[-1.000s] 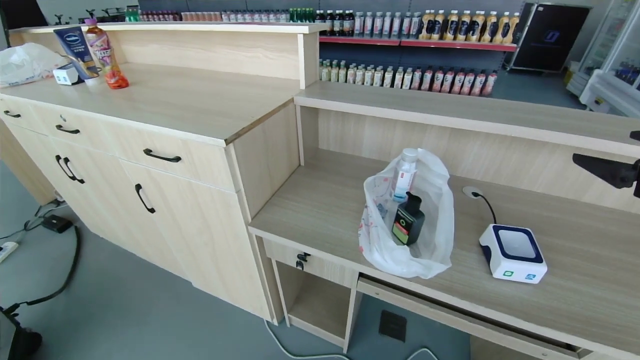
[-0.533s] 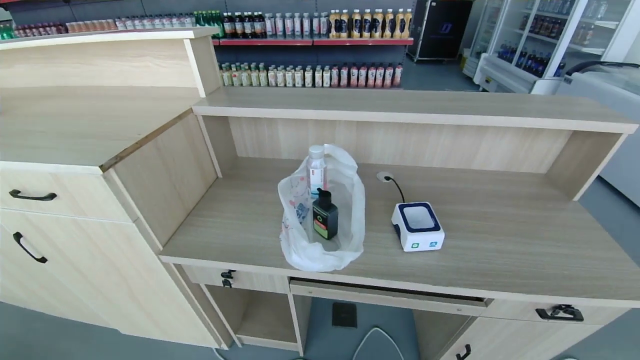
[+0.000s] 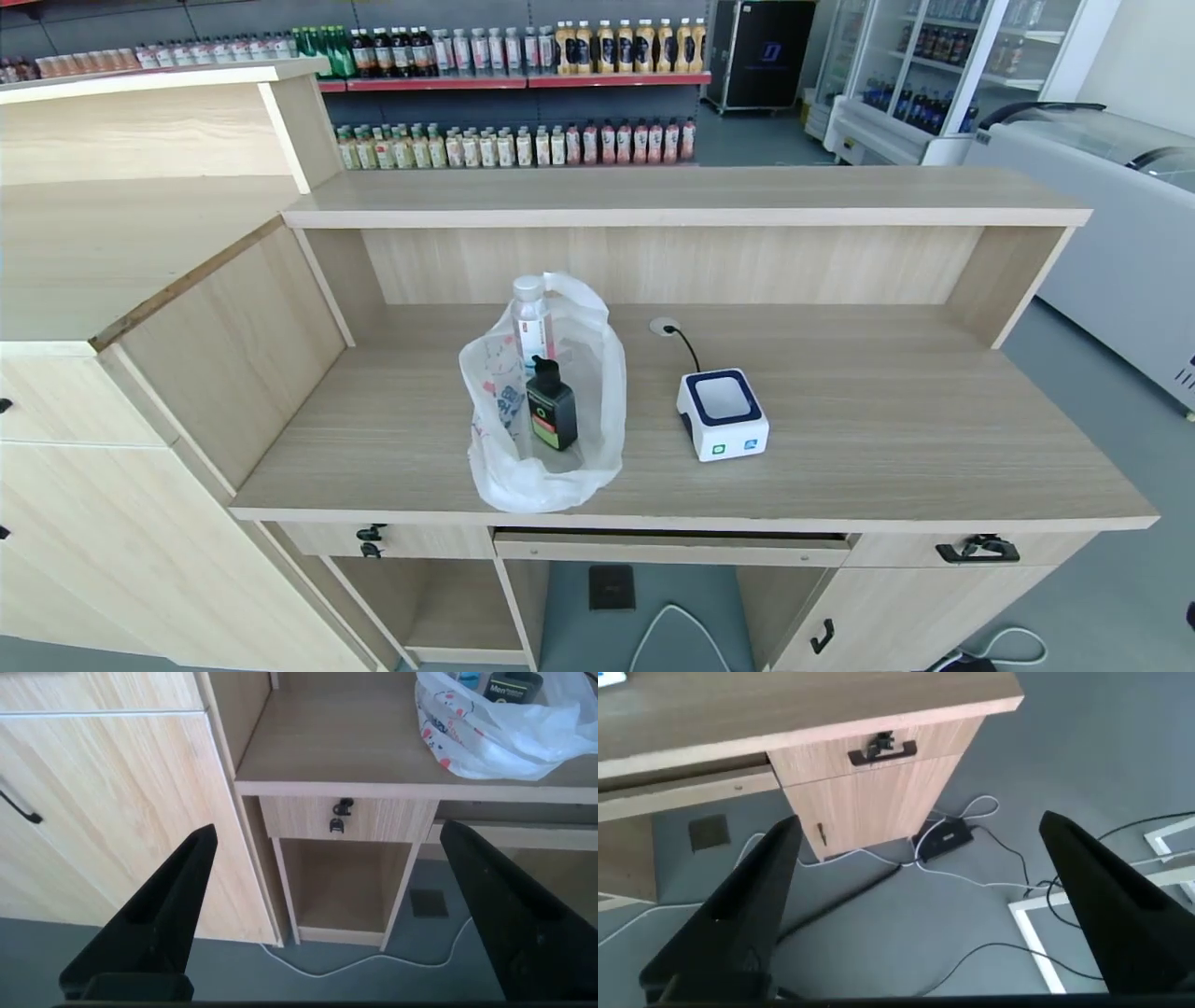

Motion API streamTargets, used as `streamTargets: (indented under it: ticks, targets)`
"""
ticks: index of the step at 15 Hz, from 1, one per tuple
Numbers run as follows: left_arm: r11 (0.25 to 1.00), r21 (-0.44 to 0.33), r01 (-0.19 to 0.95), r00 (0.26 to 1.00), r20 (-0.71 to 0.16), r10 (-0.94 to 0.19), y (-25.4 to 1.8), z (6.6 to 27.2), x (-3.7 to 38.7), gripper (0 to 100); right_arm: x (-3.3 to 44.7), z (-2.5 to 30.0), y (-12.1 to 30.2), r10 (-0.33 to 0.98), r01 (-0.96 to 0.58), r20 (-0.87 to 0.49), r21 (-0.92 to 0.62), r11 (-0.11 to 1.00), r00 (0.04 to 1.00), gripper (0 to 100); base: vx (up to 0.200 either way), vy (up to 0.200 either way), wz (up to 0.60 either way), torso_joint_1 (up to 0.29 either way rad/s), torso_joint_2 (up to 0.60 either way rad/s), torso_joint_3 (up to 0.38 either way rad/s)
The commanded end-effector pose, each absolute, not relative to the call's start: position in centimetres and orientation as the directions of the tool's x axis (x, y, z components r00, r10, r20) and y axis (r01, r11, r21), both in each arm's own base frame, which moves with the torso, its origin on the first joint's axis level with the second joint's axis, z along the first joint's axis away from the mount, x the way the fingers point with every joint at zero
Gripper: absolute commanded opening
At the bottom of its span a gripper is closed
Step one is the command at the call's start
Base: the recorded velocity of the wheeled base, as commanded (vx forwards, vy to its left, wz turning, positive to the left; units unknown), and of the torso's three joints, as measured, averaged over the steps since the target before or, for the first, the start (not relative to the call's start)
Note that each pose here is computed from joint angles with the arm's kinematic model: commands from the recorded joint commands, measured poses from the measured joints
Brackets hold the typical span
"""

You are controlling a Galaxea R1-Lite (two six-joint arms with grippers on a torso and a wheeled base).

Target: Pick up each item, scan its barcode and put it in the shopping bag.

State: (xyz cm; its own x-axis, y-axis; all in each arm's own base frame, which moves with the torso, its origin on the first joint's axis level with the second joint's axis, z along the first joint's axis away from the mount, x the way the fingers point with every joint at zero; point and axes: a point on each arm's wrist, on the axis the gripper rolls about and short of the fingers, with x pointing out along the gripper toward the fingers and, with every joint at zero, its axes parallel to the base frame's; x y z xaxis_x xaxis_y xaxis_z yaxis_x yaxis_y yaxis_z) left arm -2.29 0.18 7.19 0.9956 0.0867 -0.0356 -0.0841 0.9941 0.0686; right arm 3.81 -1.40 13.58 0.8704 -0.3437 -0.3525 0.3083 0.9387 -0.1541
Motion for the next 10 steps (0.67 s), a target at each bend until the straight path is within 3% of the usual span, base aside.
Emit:
streamTargets:
  ticks: [1,3,10]
  targets:
    - [0.994,0.069,-0.085,0.996,-0.035,0.087,0.18,7.19,-2.29,100,-1.29,7.52,-0.14,-0.306,0.294,-0.23,-0.088,0.952,0.924,100,0.0,0.0,0.0,0.0,0.0,0.0]
    - [0.994,0.069,-0.085,0.996,-0.035,0.087,0.18,7.19,-2.29,100,-1.78,7.36,-0.2,-0.236,0.227,-0.161,-0.069,0.971,0.958,100,0.0,0.0,0.0,0.0,0.0,0.0]
    - [0.994,0.069,-0.085,0.996,-0.035,0.087,0.18,7.19,-2.29,100,-1.78,7.36,-0.2,-0.236,0.227,-0.161,-0.071,0.971,0.958,100,0.0,0.0,0.0,0.0,0.0,0.0]
